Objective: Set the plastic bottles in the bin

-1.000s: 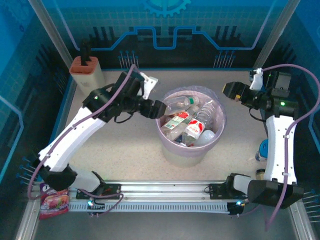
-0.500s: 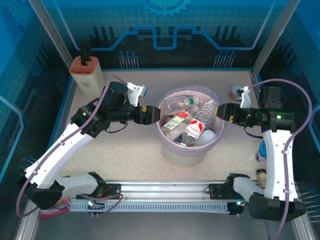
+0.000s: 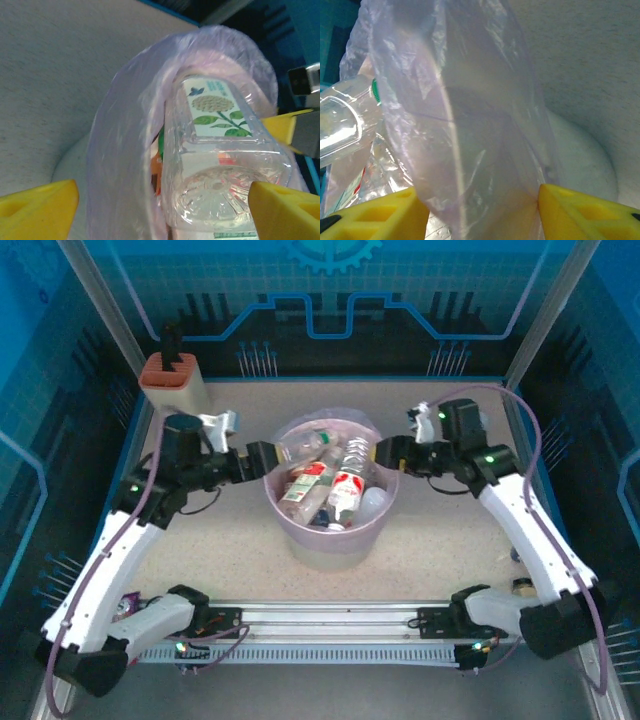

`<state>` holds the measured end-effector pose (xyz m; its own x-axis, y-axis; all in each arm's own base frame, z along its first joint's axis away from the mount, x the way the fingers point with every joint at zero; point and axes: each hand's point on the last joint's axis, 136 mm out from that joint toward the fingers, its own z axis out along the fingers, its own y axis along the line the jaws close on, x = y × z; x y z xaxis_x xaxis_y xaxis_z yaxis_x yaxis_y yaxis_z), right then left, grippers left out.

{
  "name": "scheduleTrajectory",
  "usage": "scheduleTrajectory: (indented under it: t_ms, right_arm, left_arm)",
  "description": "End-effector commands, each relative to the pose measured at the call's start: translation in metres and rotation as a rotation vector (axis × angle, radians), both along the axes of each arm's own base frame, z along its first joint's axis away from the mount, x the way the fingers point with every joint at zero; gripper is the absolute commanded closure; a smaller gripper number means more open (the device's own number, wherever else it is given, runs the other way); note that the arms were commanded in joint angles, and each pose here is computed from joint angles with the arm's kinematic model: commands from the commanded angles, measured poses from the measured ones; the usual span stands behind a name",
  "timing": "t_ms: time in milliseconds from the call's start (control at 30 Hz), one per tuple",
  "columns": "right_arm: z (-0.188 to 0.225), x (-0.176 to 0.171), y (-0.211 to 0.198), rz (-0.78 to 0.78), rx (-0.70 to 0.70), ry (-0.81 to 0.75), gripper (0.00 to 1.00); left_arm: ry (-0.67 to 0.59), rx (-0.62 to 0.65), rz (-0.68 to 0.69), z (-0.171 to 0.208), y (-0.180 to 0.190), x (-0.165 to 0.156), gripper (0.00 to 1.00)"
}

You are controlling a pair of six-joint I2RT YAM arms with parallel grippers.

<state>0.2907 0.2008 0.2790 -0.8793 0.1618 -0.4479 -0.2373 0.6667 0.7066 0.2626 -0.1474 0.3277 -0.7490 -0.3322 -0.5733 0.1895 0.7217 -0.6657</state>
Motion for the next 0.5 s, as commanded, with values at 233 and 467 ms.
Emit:
scheduleTrajectory:
  t_ms: [233,467]
  right_arm:
    - [0.043,0.059,0.085,0.106,0.111,-0.188,0.36]
    - [0.067,0.081,0.044,0.041,0.084,-0.274,0.25]
  left_arm:
    - [-0.007,0.007,0.189,0.029,0.066,-0.007,0.07]
    - [0.031,0.000,0.229,0.022,0.073,0.002,0.06]
